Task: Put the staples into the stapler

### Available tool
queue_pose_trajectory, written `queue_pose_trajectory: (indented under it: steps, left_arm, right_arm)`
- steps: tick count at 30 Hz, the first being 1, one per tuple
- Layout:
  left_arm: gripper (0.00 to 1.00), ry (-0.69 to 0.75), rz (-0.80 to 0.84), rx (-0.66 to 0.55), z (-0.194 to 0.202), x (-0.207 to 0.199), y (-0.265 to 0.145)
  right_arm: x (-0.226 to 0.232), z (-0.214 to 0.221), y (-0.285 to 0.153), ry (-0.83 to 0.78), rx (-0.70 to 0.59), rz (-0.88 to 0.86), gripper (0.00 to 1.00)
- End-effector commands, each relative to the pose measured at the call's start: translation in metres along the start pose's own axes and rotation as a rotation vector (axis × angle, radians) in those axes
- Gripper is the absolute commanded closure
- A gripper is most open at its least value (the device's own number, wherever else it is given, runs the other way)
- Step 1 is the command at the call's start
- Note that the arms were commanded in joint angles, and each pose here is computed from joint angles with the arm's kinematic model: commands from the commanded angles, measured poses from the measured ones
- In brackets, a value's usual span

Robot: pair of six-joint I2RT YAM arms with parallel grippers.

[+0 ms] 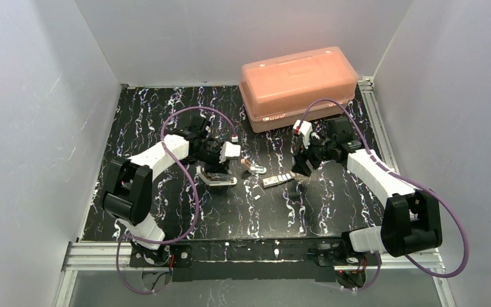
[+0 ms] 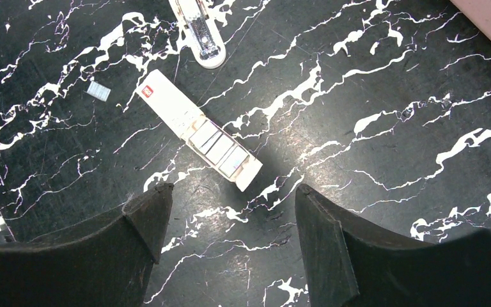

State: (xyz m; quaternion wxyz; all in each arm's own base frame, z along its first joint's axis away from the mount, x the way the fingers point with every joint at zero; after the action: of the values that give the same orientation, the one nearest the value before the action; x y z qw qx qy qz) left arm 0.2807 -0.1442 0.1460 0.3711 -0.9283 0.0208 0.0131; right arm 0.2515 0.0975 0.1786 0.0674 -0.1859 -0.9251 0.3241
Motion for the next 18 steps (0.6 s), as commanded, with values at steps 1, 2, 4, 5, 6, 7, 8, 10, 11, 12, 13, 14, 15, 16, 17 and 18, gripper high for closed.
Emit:
queue_pose_trajectory:
  steps: [1,2,4,5,6,7,8,10,11,12,13,14,15,16,17,18]
  left_arm:
    - [1.0,0.005,-0.042,-0.031,-0.011,-0.006,-0.011]
    - [1.0,0.002,-0.047,-0.036,-0.012,-0.007,-0.011]
    - [1.0,-0.009,-0.055,-0.046,-0.014,-0.008,-0.013]
    - [1.0,-0.017,-0.058,-0.049,-0.015,-0.008,-0.014]
    - [1.0,-0.026,-0.061,-0.053,-0.016,-0.008,-0.014]
    - [1.0,-0.032,-0.063,-0.054,-0.016,-0.008,-0.014]
    - [1.0,-0.034,-0.066,-0.054,-0.015,-0.009,-0.014]
    - [1.0,-0.039,-0.083,-0.058,-0.015,-0.011,-0.015]
    - [1.0,-0.039,-0.092,-0.061,-0.015,-0.011,-0.015]
    - [1.0,-0.038,-0.096,-0.06,-0.014,-0.012,-0.015]
    - [1.0,-0.039,-0.097,-0.06,-0.013,-0.013,-0.015]
    - [1.0,-0.041,-0.097,-0.057,-0.013,-0.013,-0.015]
    - [1.0,-0.043,-0.098,-0.056,-0.012,-0.014,-0.015]
    - [1.0,-0.052,-0.096,-0.055,-0.011,-0.015,-0.015]
    - [1.0,-0.06,-0.094,-0.057,-0.011,-0.016,-0.015]
    - [1.0,-0.063,-0.091,-0.059,-0.01,-0.017,-0.014]
  right_arm:
    - [-0.004,-0.006,-0.001,-0.007,-0.017,0.004,0.23]
    - [-0.004,-0.006,-0.001,-0.005,-0.017,0.004,0.23]
    - [-0.004,-0.005,-0.001,-0.002,-0.016,0.01,0.23]
    - [-0.003,-0.005,-0.002,-0.002,-0.017,0.013,0.23]
    - [-0.003,-0.005,-0.002,-0.003,-0.018,0.016,0.23]
    - [-0.002,-0.004,-0.002,-0.004,-0.022,0.02,0.23]
    - [-0.002,-0.004,-0.002,-0.003,-0.025,0.022,0.23]
    - [-0.002,-0.005,-0.003,-0.004,-0.028,0.026,0.23]
    - [-0.002,-0.005,-0.003,-0.004,-0.026,0.03,0.23]
    - [-0.003,-0.005,-0.003,-0.004,-0.024,0.034,0.23]
    - [-0.003,-0.004,-0.004,-0.005,-0.022,0.037,0.24]
    - [-0.003,-0.004,-0.004,-0.007,-0.022,0.039,0.24]
    - [-0.003,-0.004,-0.004,-0.006,-0.023,0.041,0.23]
    - [-0.003,-0.004,-0.004,-0.006,-0.023,0.04,0.24]
    - [-0.003,-0.004,-0.004,-0.005,-0.023,0.039,0.24]
    - [-0.003,-0.005,-0.004,-0.006,-0.024,0.04,0.24]
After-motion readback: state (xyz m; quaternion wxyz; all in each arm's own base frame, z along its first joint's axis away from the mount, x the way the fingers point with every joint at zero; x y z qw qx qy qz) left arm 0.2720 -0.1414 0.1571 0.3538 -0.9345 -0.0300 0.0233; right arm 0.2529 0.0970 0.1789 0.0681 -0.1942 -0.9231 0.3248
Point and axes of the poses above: each gripper's point midway between its finger pads, its own y axis out along the fingers, its own x axis along the line the jaws close on, z = x × y, the point moved 10 cm from there along -y, back along the fingers, and after that the axes turned 5 degrees about -y, right-handed, at the moved point
